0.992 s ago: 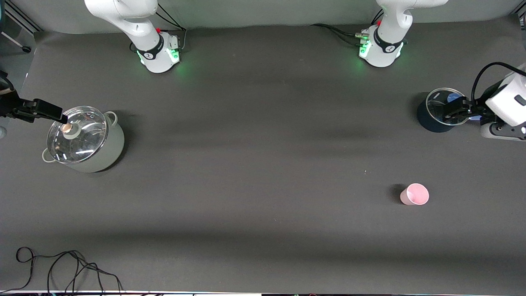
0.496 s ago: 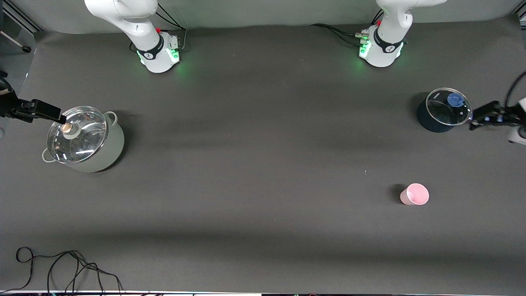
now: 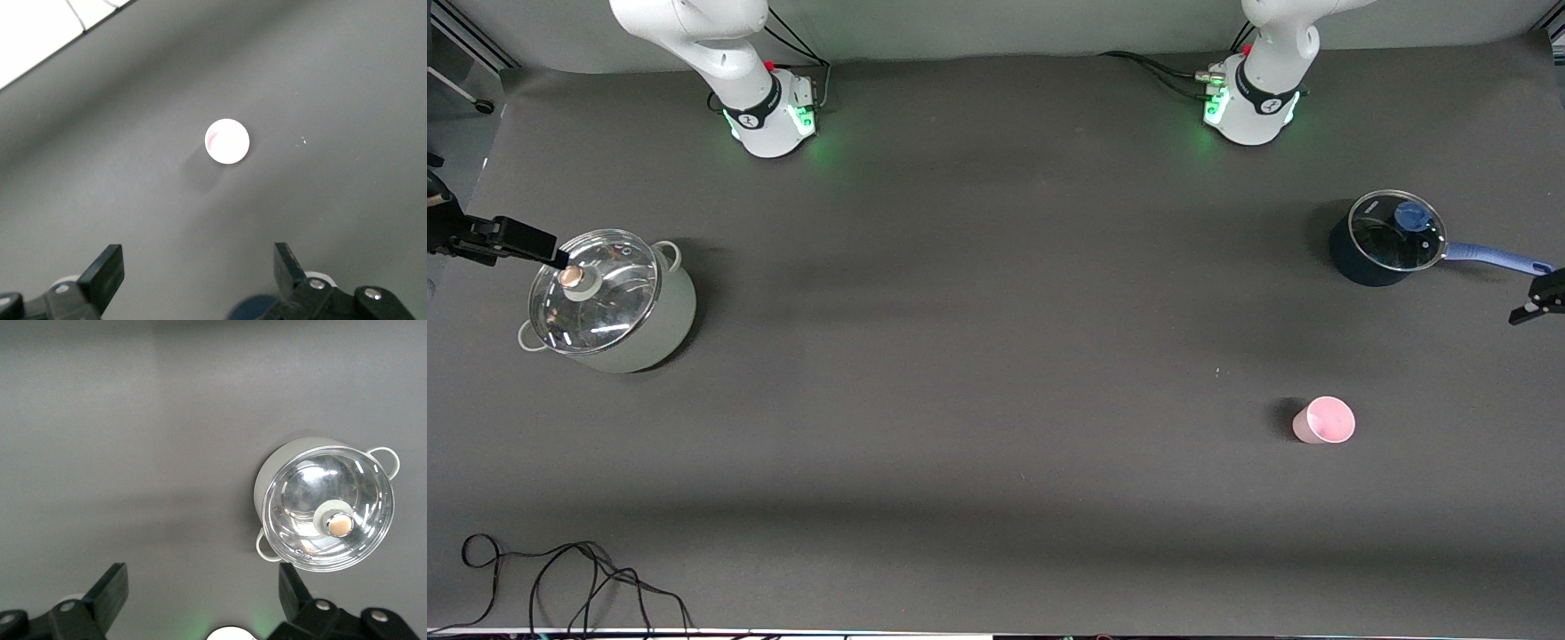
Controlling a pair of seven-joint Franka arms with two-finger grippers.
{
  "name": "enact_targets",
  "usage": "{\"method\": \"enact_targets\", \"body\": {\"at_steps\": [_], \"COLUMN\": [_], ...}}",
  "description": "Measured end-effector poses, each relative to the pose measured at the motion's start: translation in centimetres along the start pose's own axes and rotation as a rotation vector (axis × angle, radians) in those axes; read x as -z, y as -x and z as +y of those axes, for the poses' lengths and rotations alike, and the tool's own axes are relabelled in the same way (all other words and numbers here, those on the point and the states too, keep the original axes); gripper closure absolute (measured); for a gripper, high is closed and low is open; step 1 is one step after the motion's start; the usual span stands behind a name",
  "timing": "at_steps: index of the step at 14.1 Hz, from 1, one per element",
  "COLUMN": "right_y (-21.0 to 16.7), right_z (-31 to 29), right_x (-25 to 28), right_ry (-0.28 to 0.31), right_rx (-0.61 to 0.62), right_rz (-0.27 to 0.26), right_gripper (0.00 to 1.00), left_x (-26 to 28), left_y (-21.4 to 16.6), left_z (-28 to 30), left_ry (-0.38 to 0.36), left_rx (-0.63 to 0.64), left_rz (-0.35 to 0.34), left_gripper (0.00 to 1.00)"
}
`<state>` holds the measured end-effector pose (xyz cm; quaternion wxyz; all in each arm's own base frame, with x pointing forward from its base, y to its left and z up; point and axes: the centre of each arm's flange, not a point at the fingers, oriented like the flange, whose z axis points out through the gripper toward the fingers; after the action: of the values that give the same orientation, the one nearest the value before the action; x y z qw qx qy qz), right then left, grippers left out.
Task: Transfer pink cup from left to right arm
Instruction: 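Move the left gripper out toward the pink cup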
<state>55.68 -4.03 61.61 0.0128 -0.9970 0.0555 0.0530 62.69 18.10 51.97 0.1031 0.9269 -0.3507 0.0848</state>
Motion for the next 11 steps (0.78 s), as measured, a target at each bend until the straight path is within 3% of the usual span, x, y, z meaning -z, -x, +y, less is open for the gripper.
{"method": "enact_targets", "body": {"at_steps": [6,11], "right_y": [0.0,0.0], "right_z": [0.0,-0.3], "right_x": [-0.1,-0.1], "right_ry": [0.000,0.001], "right_rx": [0.001,0.005], "right_rz": [-0.001,-0.002], "right_gripper": [0.00,0.00], "left_x": [-7.0,-17.9], "left_y": [4.7,9.0], "left_z": [-6.4,-9.7], "left_ry": [0.102,0.216], "left_rx": [-0.199,-0.330], "left_rz": [0.229,0.459], "left_gripper": [0.00,0.00]}}
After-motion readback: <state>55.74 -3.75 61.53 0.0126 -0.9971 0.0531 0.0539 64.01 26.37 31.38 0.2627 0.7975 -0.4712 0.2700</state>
